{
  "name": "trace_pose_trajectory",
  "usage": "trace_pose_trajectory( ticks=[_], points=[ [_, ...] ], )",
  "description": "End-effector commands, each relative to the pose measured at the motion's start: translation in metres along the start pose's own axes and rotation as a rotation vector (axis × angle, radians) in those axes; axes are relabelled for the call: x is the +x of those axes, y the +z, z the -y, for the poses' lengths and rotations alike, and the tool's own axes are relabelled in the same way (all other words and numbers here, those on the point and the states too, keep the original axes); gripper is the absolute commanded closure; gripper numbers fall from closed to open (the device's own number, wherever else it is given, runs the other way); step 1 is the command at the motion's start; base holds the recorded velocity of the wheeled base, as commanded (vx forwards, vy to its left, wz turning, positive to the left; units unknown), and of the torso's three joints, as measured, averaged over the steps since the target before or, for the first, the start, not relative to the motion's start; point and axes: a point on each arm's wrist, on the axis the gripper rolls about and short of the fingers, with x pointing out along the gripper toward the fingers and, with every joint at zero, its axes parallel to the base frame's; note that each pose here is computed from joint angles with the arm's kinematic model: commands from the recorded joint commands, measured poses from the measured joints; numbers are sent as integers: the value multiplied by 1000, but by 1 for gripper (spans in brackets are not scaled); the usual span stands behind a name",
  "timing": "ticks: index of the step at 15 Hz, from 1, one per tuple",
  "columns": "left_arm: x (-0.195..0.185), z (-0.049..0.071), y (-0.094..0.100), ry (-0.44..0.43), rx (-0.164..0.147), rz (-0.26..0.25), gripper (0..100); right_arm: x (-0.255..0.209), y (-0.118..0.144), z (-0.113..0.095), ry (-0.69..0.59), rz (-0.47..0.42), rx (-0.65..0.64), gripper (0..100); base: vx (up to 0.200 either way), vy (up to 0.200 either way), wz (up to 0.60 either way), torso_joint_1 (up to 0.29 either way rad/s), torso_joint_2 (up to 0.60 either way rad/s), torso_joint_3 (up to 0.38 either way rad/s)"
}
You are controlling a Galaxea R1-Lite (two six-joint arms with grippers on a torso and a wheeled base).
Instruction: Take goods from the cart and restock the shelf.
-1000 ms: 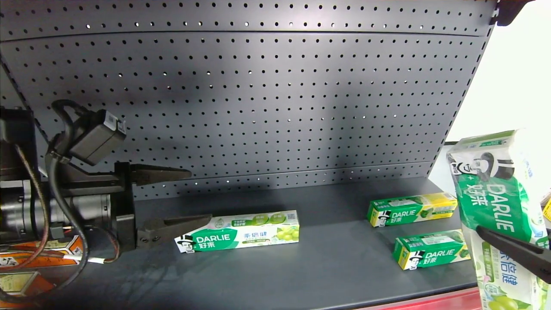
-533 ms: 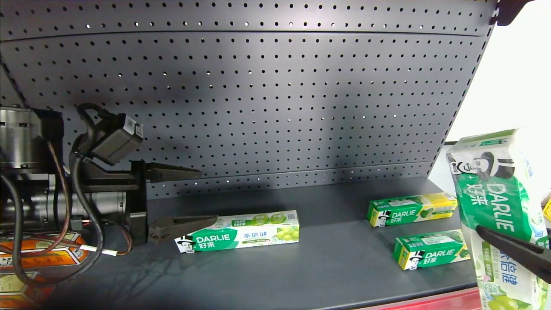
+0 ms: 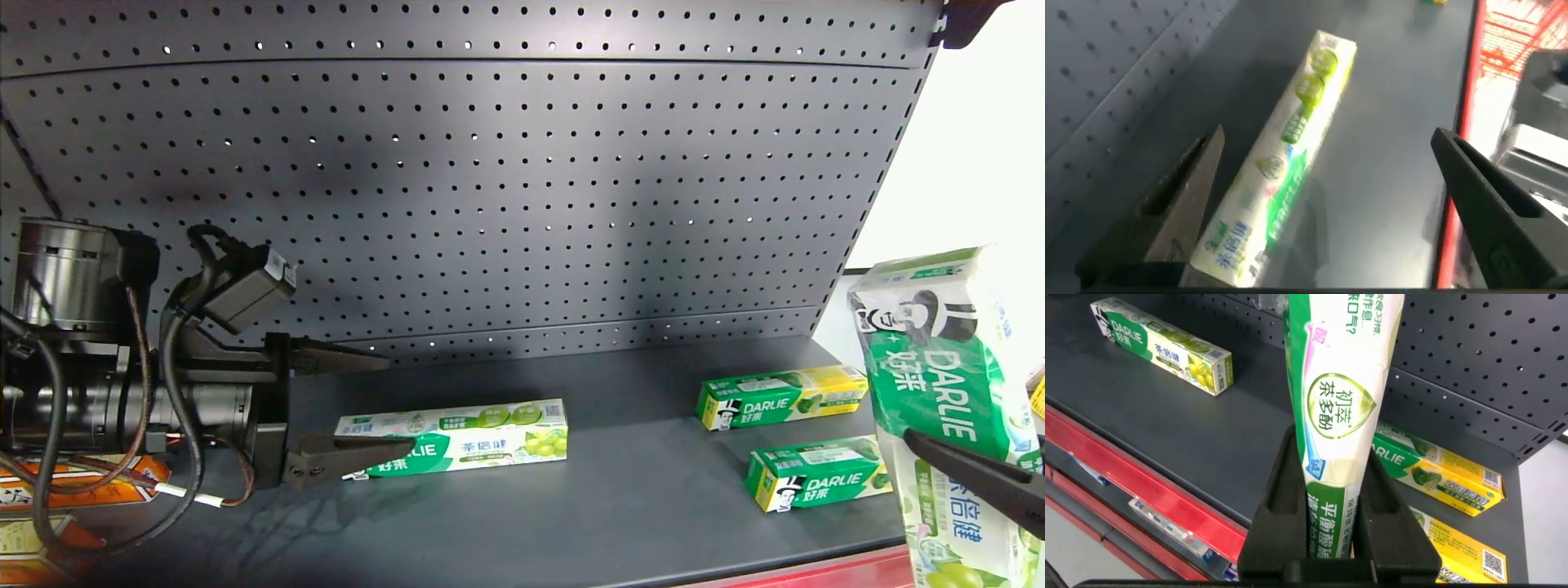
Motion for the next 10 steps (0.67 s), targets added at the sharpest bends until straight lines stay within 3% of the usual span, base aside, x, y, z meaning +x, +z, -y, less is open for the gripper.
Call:
trace_pose_trajectory(
  ticks=[1, 3, 6, 10],
  points=[
    [-5, 2, 4, -1, 10, 14, 0, -1, -2, 0, 1, -3, -1, 100, 0, 0, 0, 0, 0, 0],
    [-6, 4, -1, -30, 8, 20, 0, -2, -6, -1, 5, -13, -2, 100, 0, 0, 0, 0, 0, 0],
    [-7, 0, -7, -16, 33, 11, 0, -3, -7, -2, 6, -13, -2, 100, 0, 0, 0, 0, 0, 0],
    [5, -15, -11, -12, 44, 18, 0, -3, -7, -2, 6, -14, -3, 100, 0, 0, 0, 0, 0, 0]
  ],
)
